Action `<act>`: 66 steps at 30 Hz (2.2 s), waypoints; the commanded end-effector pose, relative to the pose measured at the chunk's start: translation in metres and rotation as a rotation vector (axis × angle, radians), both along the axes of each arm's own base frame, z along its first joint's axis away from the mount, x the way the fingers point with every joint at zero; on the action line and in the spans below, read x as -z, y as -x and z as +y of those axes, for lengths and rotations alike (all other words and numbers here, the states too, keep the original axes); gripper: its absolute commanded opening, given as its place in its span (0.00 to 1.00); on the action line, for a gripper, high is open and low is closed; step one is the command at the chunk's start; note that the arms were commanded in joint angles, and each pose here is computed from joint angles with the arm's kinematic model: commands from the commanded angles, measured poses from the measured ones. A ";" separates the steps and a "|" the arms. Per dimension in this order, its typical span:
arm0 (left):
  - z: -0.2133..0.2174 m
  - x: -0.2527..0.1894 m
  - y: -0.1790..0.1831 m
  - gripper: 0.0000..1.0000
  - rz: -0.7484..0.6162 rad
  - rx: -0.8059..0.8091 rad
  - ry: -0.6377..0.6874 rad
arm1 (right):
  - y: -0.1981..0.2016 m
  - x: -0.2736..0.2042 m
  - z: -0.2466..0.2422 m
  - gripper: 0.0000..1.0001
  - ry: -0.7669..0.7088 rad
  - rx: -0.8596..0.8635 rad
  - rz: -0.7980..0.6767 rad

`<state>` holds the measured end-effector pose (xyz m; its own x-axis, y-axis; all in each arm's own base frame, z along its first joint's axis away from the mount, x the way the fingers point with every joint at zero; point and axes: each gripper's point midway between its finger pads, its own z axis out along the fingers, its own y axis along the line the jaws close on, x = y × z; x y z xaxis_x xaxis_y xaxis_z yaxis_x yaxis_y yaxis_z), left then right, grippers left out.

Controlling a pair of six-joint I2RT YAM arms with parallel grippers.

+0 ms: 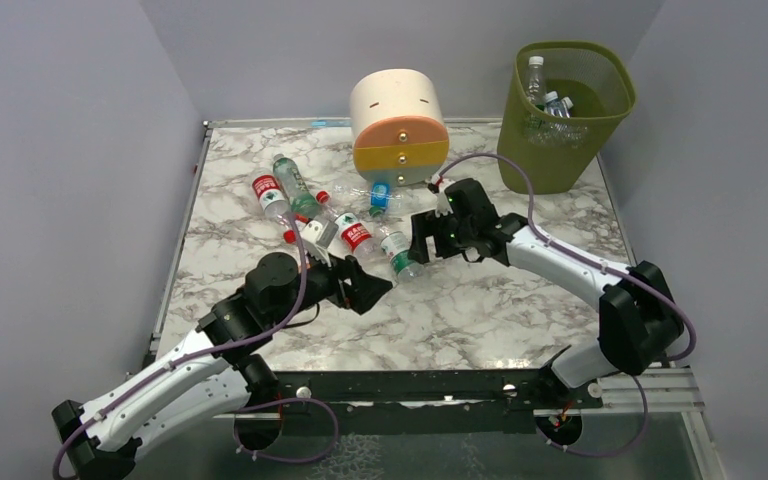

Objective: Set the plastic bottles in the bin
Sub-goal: Pick up the plastic bottle at the center of the board.

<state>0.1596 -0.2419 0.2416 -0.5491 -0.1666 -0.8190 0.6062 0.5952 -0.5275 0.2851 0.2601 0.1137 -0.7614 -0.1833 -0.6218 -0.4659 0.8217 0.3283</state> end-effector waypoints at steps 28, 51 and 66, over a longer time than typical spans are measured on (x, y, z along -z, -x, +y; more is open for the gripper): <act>0.052 0.061 -0.091 0.99 0.149 -0.237 -0.119 | -0.019 0.055 0.046 0.90 0.073 -0.071 0.009; 0.064 0.096 -0.060 0.99 0.263 -0.233 -0.013 | -0.002 0.057 0.037 0.58 0.099 -0.087 0.020; 0.063 0.093 -0.060 0.99 0.251 -0.228 -0.010 | 0.008 -0.001 0.018 0.53 0.068 -0.039 -0.048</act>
